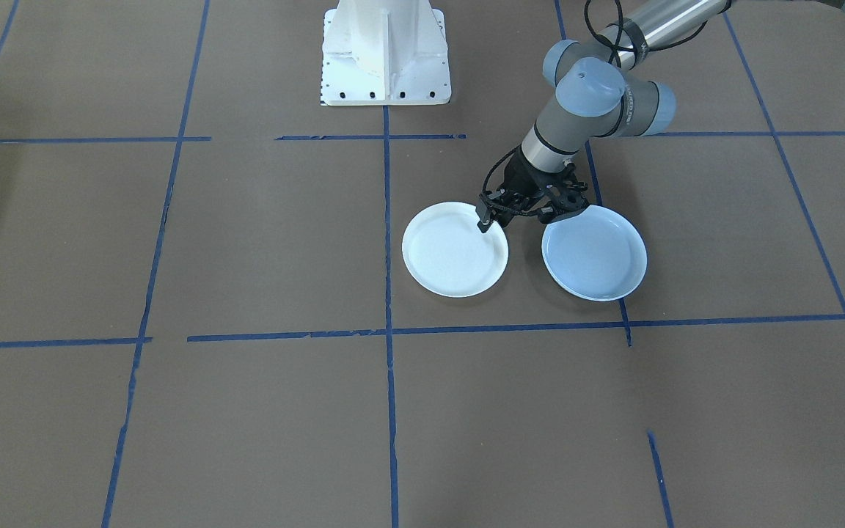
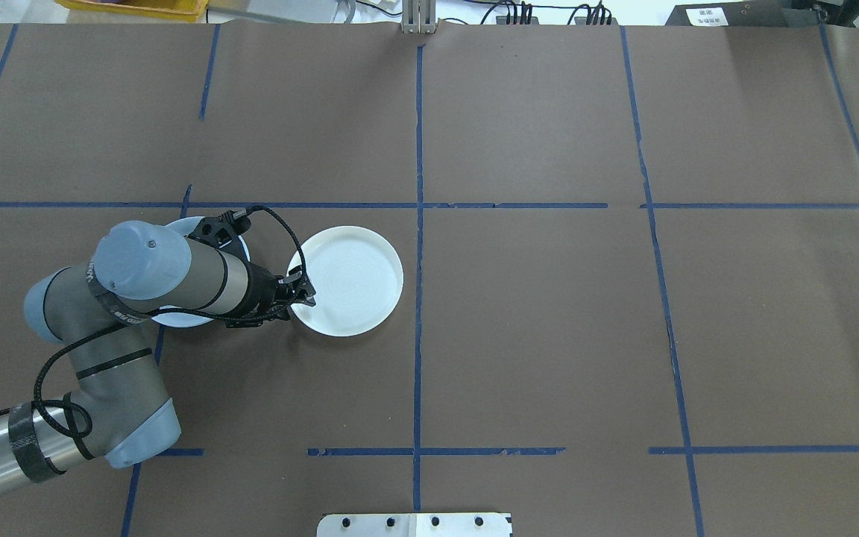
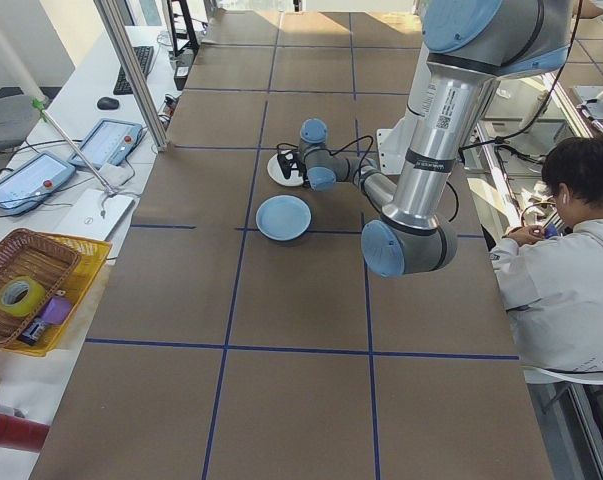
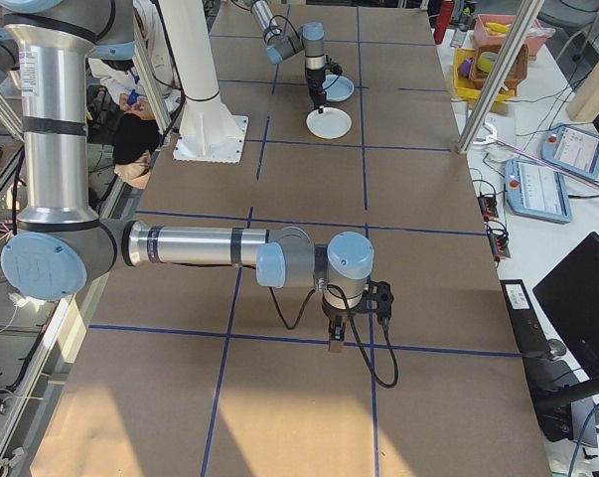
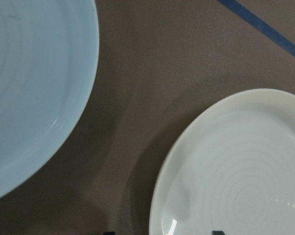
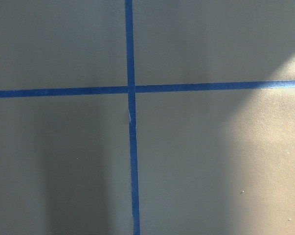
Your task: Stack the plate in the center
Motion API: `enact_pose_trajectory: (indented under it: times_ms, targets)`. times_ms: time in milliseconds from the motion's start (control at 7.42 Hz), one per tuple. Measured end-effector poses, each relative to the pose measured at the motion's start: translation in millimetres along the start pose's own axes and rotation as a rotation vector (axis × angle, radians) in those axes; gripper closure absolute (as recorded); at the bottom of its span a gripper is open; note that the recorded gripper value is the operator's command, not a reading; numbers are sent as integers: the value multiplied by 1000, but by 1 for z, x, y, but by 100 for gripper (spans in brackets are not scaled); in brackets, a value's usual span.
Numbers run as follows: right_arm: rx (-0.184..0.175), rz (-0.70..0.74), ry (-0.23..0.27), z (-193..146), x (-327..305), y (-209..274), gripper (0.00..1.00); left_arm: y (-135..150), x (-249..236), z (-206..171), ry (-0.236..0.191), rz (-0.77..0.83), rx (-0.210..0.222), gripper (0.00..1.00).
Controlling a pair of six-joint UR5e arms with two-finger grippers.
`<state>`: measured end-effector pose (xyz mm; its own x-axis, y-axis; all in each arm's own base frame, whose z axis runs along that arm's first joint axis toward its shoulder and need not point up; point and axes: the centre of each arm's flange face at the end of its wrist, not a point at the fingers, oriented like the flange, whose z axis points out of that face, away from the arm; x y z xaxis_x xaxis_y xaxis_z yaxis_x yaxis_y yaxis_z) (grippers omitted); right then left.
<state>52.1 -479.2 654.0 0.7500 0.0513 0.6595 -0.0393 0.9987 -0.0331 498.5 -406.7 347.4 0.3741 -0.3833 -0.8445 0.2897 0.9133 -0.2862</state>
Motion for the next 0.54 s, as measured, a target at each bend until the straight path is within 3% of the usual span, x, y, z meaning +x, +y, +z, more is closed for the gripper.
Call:
enact_pose_trajectory:
  times_ms: [135, 404, 539]
  targets:
    - [0, 0, 0, 0, 0, 0, 0, 0, -1, 1, -1, 2, -2, 52]
    - [1, 0, 1, 0, 0, 0, 0, 0, -1, 3, -2, 5, -5, 100]
    - [0, 0, 1, 0, 0, 0, 0, 0, -1, 3, -1, 7, -7, 100]
